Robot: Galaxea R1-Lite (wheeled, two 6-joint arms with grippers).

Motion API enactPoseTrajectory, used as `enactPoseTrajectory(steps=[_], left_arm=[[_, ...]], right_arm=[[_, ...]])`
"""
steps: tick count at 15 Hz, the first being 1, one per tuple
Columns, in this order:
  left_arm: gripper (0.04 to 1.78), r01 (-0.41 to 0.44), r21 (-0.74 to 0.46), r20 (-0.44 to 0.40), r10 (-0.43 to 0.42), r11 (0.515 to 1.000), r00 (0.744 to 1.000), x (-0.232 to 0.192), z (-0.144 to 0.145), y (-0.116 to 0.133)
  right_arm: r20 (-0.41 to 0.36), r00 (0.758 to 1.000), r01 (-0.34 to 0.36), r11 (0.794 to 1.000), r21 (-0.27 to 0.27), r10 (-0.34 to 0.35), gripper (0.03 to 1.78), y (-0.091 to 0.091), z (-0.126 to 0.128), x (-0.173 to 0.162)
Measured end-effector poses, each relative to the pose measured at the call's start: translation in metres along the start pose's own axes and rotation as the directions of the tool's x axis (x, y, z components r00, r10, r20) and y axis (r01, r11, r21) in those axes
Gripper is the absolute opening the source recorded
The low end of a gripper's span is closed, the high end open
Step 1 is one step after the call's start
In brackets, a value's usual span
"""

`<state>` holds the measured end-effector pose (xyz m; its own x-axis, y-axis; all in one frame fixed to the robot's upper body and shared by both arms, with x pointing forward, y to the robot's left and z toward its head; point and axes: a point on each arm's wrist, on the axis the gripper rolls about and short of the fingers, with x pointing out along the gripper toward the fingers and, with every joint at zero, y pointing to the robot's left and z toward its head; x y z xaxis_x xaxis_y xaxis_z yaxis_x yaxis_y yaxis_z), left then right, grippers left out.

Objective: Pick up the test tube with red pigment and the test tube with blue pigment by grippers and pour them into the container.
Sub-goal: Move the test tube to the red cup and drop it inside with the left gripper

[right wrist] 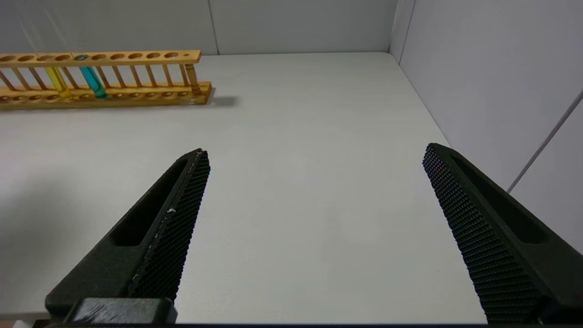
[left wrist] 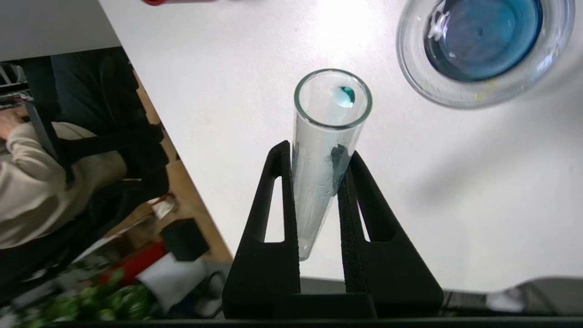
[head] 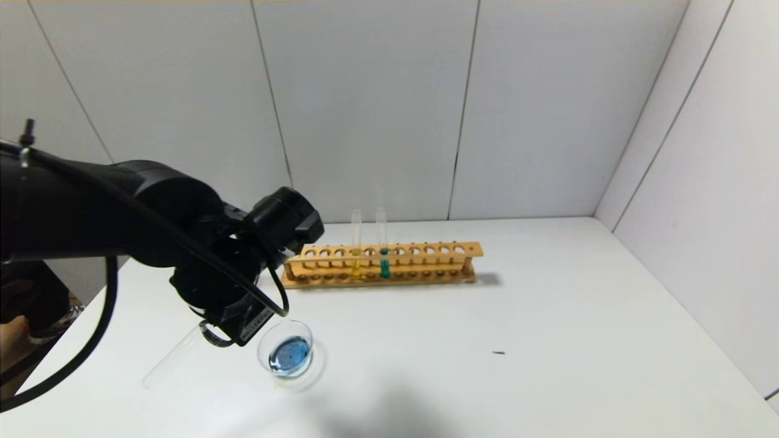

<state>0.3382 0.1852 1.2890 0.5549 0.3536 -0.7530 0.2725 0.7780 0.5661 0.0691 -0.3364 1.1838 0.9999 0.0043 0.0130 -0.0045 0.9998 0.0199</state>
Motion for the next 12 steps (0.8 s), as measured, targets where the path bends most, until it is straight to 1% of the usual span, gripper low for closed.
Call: enactPoseTrajectory(steps=[2, 3, 6, 9, 12], left_arm=[[0.30, -0.018, -0.154, 0.087, 0.031, 0.988, 0.996, 0.000, -0.004, 0.018], [0.30, -0.021, -0.236, 0.133, 0.054, 0.972, 0.990, 0.000, -0.005, 0.030], [0.30, -0.042, -0.412, 0.199, 0.135, 0.910, 0.971, 0.003, -0.007, 0.065], [0.30, -0.029, -0.549, 0.282, 0.217, 0.835, 0.935, 0.007, 0.000, 0.092], [0.30, -0.026, -0.641, 0.313, 0.292, 0.767, 0.904, 0.020, 0.008, 0.113]], right_arm=[[0.000, 1.000, 0.000, 1.000, 0.000, 0.000, 1.71, 0.000, 0.000, 0.000], [0.000, 1.000, 0.000, 1.000, 0.000, 0.000, 1.71, 0.000, 0.000, 0.000], [0.000, 1.000, 0.000, 1.000, 0.000, 0.000, 1.71, 0.000, 0.000, 0.000], [0.000, 1.000, 0.000, 1.000, 0.000, 0.000, 1.71, 0.000, 0.000, 0.000], [0.000, 1.000, 0.000, 1.000, 0.000, 0.000, 1.71, 0.000, 0.000, 0.000]])
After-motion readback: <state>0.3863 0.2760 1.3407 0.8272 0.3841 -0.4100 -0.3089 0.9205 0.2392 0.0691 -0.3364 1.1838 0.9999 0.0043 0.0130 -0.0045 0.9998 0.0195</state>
